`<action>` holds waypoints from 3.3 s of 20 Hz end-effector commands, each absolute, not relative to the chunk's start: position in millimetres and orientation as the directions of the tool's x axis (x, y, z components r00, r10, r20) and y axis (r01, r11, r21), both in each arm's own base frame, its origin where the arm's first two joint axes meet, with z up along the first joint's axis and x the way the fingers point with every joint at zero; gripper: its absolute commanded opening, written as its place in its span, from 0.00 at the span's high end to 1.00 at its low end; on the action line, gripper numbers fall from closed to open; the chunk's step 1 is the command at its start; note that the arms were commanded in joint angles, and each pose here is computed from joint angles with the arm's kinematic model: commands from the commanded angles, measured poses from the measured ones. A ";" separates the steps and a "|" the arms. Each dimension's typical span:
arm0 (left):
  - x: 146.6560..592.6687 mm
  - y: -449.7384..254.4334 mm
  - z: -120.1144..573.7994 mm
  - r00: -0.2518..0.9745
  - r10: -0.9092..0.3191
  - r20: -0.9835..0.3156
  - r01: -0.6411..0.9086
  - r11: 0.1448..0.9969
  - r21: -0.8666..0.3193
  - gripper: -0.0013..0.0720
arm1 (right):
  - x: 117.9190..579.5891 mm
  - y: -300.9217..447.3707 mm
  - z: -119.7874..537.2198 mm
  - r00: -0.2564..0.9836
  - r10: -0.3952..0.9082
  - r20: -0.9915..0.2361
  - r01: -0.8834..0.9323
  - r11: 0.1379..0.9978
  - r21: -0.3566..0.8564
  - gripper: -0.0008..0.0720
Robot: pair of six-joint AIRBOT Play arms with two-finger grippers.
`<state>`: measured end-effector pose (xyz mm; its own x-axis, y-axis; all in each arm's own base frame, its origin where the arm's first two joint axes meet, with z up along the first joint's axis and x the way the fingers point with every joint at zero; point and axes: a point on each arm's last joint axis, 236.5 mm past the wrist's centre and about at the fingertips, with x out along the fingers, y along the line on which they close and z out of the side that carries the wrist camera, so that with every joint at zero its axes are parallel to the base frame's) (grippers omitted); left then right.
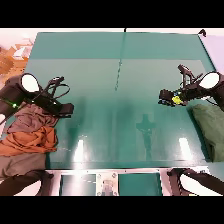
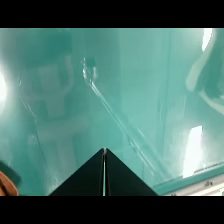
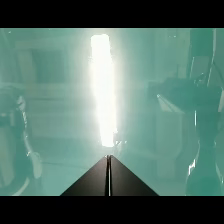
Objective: Fold the shirts.
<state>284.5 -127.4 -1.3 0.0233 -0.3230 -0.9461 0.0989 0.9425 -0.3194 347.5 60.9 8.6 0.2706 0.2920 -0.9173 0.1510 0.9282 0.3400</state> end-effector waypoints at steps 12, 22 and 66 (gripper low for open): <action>348.0 1.6 -0.4 0.286 0.208 -0.935 0.182 0.947 0.266 0.00 | 347.1 61.1 8.3 0.269 0.292 -0.918 0.151 0.928 0.340 0.97; 336.3 52.0 -99.4 0.011 0.226 -0.974 0.090 0.970 0.226 0.28 | 347.3 61.1 8.4 0.270 0.292 -0.917 0.151 0.928 0.340 0.97; 425.0 -302.0 -71.6 0.098 -0.720 -0.687 0.231 0.688 -0.688 0.46 | 369.6 49.4 -99.0 0.162 0.635 -0.756 0.443 0.638 0.631 0.45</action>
<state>433.9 -285.7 -66.5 0.1421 -0.6677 -0.7307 0.2276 0.7405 -0.6324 357.8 28.7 -94.1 0.1404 0.5715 -0.8085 0.4638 0.6835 0.5637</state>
